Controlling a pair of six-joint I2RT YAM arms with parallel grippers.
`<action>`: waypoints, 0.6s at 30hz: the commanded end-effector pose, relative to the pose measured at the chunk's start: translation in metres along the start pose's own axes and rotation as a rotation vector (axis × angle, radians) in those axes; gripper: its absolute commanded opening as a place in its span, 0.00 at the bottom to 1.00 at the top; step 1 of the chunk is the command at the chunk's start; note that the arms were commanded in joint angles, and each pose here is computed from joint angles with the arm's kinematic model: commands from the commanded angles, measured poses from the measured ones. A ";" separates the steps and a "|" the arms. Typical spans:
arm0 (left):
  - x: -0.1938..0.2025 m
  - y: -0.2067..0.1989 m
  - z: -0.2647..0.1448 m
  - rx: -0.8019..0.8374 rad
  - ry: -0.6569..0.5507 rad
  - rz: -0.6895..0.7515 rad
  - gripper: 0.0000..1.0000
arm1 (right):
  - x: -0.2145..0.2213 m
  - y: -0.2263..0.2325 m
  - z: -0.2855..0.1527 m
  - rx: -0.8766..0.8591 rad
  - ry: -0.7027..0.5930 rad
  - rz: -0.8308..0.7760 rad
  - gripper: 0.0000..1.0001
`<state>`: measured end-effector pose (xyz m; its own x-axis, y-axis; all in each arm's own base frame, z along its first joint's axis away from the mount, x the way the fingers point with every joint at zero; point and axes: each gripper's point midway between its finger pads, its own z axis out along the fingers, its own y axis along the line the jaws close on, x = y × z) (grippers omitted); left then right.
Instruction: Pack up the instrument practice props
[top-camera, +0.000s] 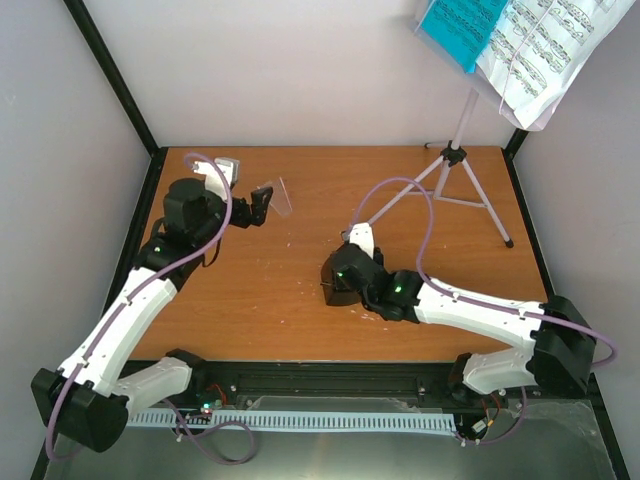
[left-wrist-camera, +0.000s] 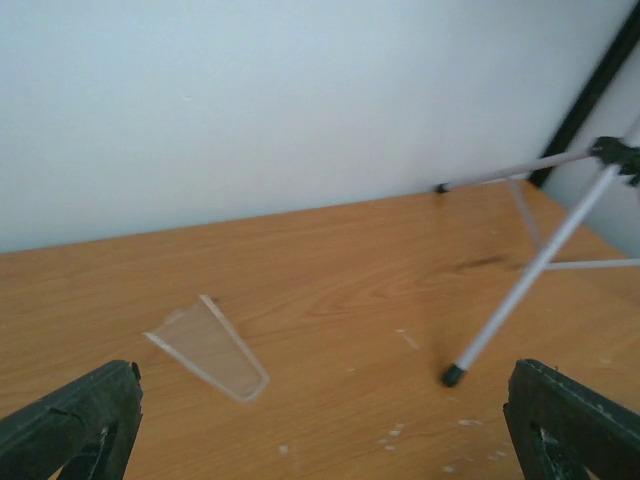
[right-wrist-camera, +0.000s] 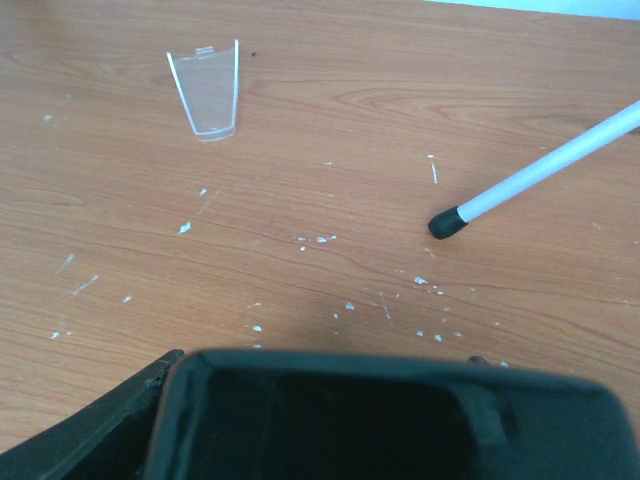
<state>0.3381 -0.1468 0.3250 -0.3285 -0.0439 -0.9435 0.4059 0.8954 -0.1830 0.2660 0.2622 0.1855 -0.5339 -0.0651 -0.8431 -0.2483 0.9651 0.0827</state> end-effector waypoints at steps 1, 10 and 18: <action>0.001 0.030 -0.006 -0.169 -0.058 0.128 0.99 | -0.035 0.001 -0.007 0.088 -0.137 0.045 0.50; 0.012 0.033 -0.007 -0.172 -0.091 0.130 1.00 | -0.014 0.010 0.005 0.124 -0.116 0.043 0.50; 0.016 0.032 -0.005 -0.162 -0.085 0.131 1.00 | 0.004 0.016 0.015 0.137 -0.084 0.039 0.53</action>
<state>0.3416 -0.1183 0.2927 -0.2592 0.0418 -0.9649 0.2949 0.9548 -0.0379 0.2623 0.2719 0.1444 -0.5392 -0.1326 -0.8316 -0.1781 0.9831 -0.0413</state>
